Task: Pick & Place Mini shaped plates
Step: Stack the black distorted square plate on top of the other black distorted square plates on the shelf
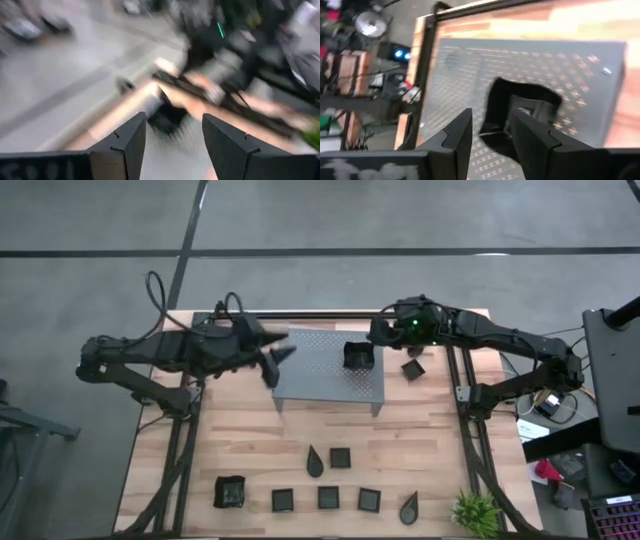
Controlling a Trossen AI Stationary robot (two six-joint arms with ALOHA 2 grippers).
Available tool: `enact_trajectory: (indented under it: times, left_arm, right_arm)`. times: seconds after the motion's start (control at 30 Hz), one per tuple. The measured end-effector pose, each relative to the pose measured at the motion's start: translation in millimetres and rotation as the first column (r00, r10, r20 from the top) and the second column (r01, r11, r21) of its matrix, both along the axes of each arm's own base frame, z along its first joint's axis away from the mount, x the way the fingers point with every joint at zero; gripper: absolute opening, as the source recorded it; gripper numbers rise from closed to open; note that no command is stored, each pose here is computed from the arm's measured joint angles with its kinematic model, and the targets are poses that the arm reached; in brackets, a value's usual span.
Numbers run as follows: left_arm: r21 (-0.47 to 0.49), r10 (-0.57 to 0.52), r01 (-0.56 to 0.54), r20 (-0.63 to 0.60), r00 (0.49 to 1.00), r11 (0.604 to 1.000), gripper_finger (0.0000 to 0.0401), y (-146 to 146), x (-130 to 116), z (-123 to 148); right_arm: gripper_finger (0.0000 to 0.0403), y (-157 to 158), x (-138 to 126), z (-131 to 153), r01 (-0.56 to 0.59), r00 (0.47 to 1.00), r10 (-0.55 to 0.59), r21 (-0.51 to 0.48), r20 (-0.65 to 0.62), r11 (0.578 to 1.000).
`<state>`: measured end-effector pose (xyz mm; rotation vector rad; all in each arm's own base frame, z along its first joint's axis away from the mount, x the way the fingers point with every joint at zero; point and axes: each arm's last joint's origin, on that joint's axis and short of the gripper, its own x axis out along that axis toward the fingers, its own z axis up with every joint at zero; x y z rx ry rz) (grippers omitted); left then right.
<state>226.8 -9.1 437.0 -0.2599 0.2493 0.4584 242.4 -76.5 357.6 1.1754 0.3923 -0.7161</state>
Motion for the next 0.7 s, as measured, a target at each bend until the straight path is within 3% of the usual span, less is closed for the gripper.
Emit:
enact_trajectory:
  times: [0.1, 0.17, 0.27, 0.37, 0.5, 0.57, 0.7]
  left_arm:
    - [-0.120, -0.145, 0.133, -0.105, 0.984, 0.984, 0.0188, -5, -4, -12]
    - [-0.198, -0.265, 0.227, -0.193, 0.945, 0.954, 0.0188, -9, -7, -21]
    - [-0.349, -0.436, 0.332, -0.280, 0.855, 0.876, 0.0188, -16, -10, -33]
    - [-0.453, -0.585, 0.415, -0.346, 0.733, 0.789, 0.0188, -28, -15, -47]
    - [-0.496, -0.647, 0.433, -0.433, 0.628, 0.752, 0.0188, -42, -20, -70]
    - [-0.520, -0.659, 0.417, -0.485, 0.575, 0.745, 0.0188, -47, -22, -87]
    - [-0.620, -0.712, 0.362, -0.529, 0.462, 0.696, 0.0188, -61, -29, -123]
  right_arm:
    - [0.0124, 3, 0, 18, -0.072, 0.997, 0.074, -0.091, 0.022, 0.993]
    - [0.0121, 5, 0, 31, -0.121, 0.991, 0.128, -0.164, 0.029, 0.979]
    - [0.0117, 10, -1, 48, -0.174, 0.981, 0.191, -0.248, 0.044, 0.953]
    - [0.0113, 15, -3, 62, -0.212, 0.969, 0.239, -0.309, 0.054, 0.927]
    - [0.0107, 21, -4, 75, -0.241, 0.957, 0.283, -0.364, 0.068, 0.900]
    - [0.0105, 22, -5, 78, -0.253, 0.952, 0.298, -0.381, 0.065, 0.890]
    - [0.0100, 26, -4, 80, -0.272, 0.945, 0.320, -0.398, 0.059, 0.876]
